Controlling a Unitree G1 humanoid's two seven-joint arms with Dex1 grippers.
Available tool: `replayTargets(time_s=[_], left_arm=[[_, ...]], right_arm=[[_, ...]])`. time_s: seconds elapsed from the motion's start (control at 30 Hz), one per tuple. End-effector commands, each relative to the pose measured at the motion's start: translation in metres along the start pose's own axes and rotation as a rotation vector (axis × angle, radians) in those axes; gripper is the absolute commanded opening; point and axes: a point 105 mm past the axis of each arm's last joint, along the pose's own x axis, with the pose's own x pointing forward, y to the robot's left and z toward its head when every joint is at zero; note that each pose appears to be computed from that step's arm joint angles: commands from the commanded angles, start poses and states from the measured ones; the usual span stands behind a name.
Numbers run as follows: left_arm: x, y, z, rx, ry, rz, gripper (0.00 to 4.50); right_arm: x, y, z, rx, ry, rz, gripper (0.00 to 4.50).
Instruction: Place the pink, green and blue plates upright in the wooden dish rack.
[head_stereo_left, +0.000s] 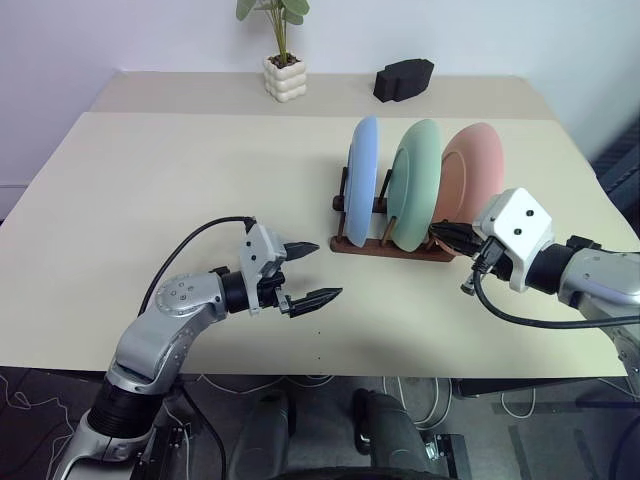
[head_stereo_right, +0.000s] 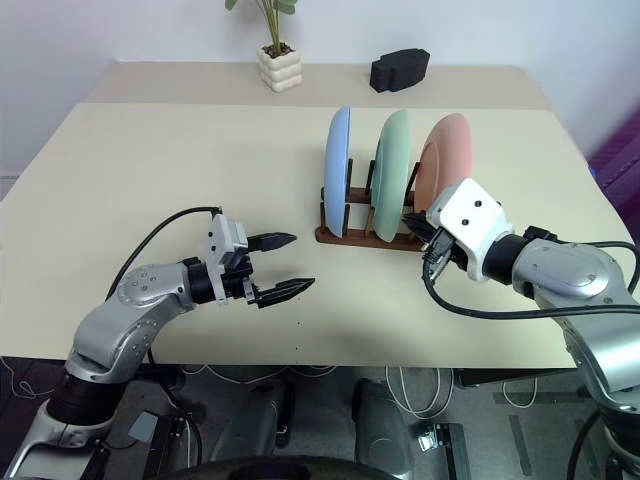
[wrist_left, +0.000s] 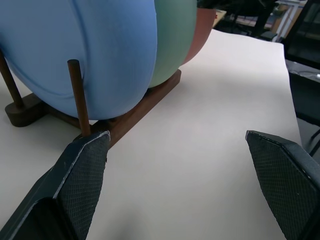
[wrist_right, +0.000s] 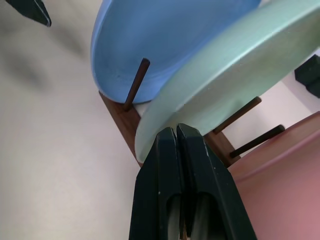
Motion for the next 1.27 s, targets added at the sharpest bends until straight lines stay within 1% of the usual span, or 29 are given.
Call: replayTargets(time_s=[0.03,0.2,0.3,0.43,0.53,0.63,0.73,0.93,1.0,1.07,1.13,1.27], left_arm=[[0.000,-0.002,0.006,0.024,-0.026,-0.002,4.50],[-0.001,0.000,0.007,0.030,-0.031,0.020,4.50],[-0.007,0.014,0.007,0.047,-0.029,0.082,4.50],[-0.019,0.035,0.003,0.056,-0.014,0.171,4.50],[-0.036,0.054,-0.008,0.072,0.030,0.252,4.50],[-0.050,0.071,-0.020,0.071,0.060,0.330,4.50],[-0.062,0.084,-0.034,0.061,0.083,0.408,4.50],[-0.071,0.086,-0.050,0.058,0.104,0.458,4.50],[-0.070,0.085,-0.053,0.056,0.107,0.467,4.50],[-0.068,0.082,-0.049,0.052,0.091,0.465,4.50],[-0.068,0.084,-0.047,0.050,0.080,0.473,4.50],[-0.065,0.085,-0.050,0.054,0.076,0.486,4.50]], right_arm=[[-0.006,-0.005,0.014,-0.052,-0.038,-0.023,0.03],[-0.023,-0.020,0.026,-0.086,-0.072,-0.066,0.03],[-0.050,-0.035,0.042,-0.053,-0.176,-0.113,0.03],[-0.083,-0.053,0.045,0.047,-0.281,-0.190,0.03],[-0.102,-0.052,0.019,0.165,-0.262,-0.206,0.03],[-0.106,-0.040,-0.024,0.275,-0.156,-0.201,0.03],[-0.095,-0.020,-0.071,0.390,-0.067,-0.208,0.03],[-0.075,-0.006,-0.124,0.487,-0.020,-0.295,0.03],[-0.072,-0.002,-0.135,0.504,-0.008,-0.302,0.03],[-0.071,-0.002,-0.140,0.524,-0.013,-0.308,0.03],[-0.068,-0.003,-0.141,0.538,-0.022,-0.300,0.03],[-0.062,-0.009,-0.143,0.534,-0.037,-0.312,0.03]])
